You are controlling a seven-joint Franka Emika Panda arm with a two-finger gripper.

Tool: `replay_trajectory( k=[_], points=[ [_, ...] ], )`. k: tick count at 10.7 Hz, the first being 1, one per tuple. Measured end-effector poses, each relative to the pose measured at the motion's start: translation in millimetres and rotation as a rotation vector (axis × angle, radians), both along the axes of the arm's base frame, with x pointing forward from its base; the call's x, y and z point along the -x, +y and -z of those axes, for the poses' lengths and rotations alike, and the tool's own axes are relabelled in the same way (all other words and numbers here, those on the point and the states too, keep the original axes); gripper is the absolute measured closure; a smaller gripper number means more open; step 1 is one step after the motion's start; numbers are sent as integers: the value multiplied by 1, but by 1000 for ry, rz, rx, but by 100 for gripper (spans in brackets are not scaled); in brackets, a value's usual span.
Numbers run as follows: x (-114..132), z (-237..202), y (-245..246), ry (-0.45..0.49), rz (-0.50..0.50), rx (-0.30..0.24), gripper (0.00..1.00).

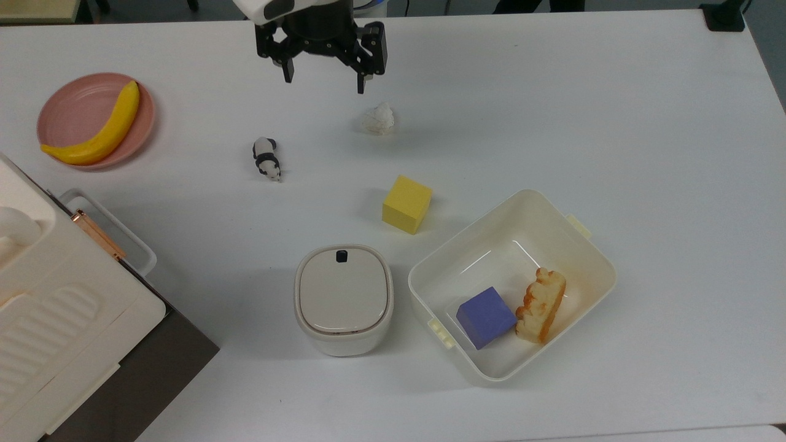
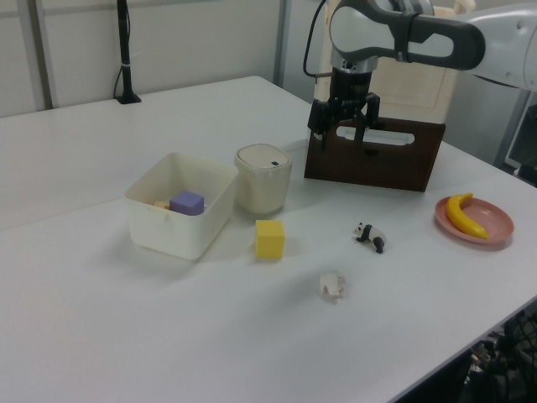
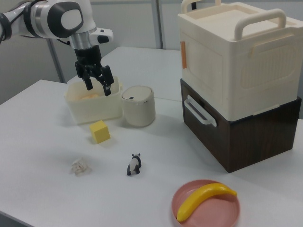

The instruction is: Open the trash can

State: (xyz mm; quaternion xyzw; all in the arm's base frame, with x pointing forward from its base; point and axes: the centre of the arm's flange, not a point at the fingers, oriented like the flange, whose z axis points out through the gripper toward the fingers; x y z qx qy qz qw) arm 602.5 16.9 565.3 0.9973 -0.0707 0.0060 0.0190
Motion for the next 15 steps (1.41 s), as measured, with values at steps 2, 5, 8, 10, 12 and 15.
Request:
replay_trajectory(
  k=[2, 5, 8, 10, 12, 15],
  points=[
    [4, -2, 1, 6, -7, -14, 0],
    [11, -13, -5, -1, -5, -33, 0],
    [15, -23, -6, -16, -5, -32, 0],
    [16, -23, -6, -17, -4, -32, 0],
    [16, -23, -6, -16, -4, -32, 0],
    [16, -23, -9, -16, 0, -32, 0]
  ],
)
